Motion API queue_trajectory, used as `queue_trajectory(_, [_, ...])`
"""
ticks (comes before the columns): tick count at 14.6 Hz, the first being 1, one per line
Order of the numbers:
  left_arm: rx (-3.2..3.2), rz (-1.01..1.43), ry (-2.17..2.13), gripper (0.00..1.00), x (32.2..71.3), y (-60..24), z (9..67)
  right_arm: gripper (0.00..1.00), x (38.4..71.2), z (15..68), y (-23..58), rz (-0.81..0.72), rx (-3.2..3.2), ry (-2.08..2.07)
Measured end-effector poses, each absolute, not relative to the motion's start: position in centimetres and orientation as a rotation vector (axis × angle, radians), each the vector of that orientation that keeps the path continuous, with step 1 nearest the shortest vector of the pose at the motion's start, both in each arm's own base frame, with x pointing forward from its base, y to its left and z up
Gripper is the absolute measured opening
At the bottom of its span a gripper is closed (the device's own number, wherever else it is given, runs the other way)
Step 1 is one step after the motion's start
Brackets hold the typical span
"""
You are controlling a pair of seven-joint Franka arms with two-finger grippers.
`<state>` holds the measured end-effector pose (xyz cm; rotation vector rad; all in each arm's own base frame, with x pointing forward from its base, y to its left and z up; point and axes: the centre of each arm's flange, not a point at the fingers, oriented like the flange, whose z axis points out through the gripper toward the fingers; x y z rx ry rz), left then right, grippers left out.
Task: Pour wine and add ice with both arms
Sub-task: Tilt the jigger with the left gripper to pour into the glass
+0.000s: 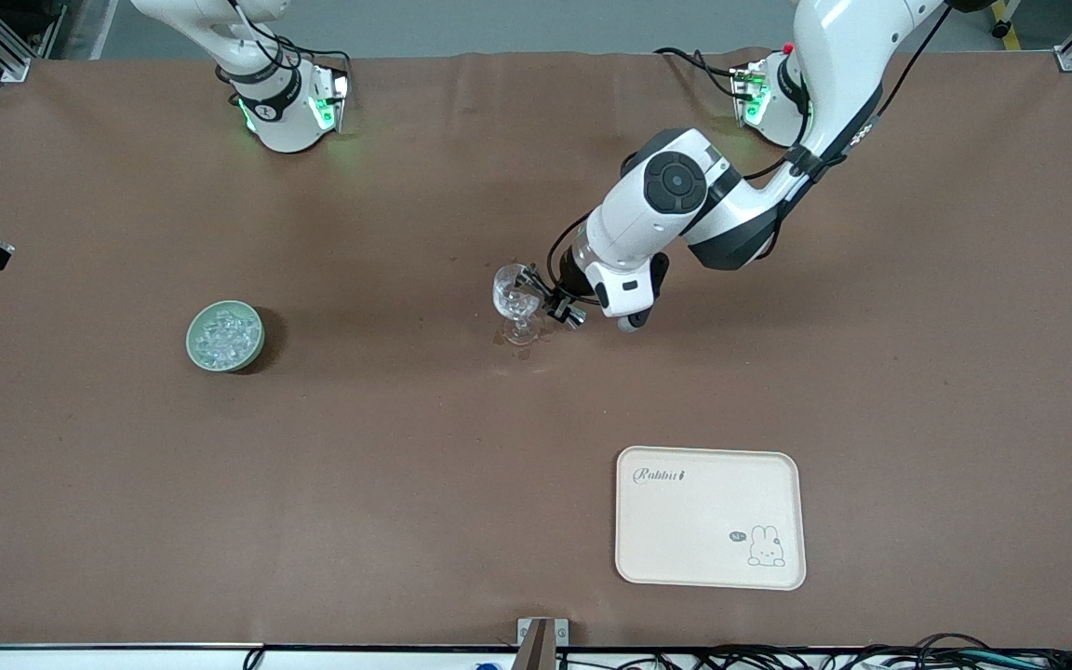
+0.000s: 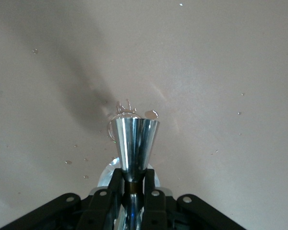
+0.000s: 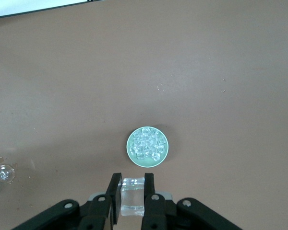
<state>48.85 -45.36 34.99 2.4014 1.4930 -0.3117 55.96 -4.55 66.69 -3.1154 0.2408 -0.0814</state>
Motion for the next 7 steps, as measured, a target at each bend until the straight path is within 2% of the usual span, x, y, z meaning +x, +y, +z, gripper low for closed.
queue_trajectory(7, [2.380, -0.266, 1.537, 0.21, 49.22, -45.31, 35.48, 0.22, 55.96, 66.69, -4.55, -0.081, -3.115, 0.241])
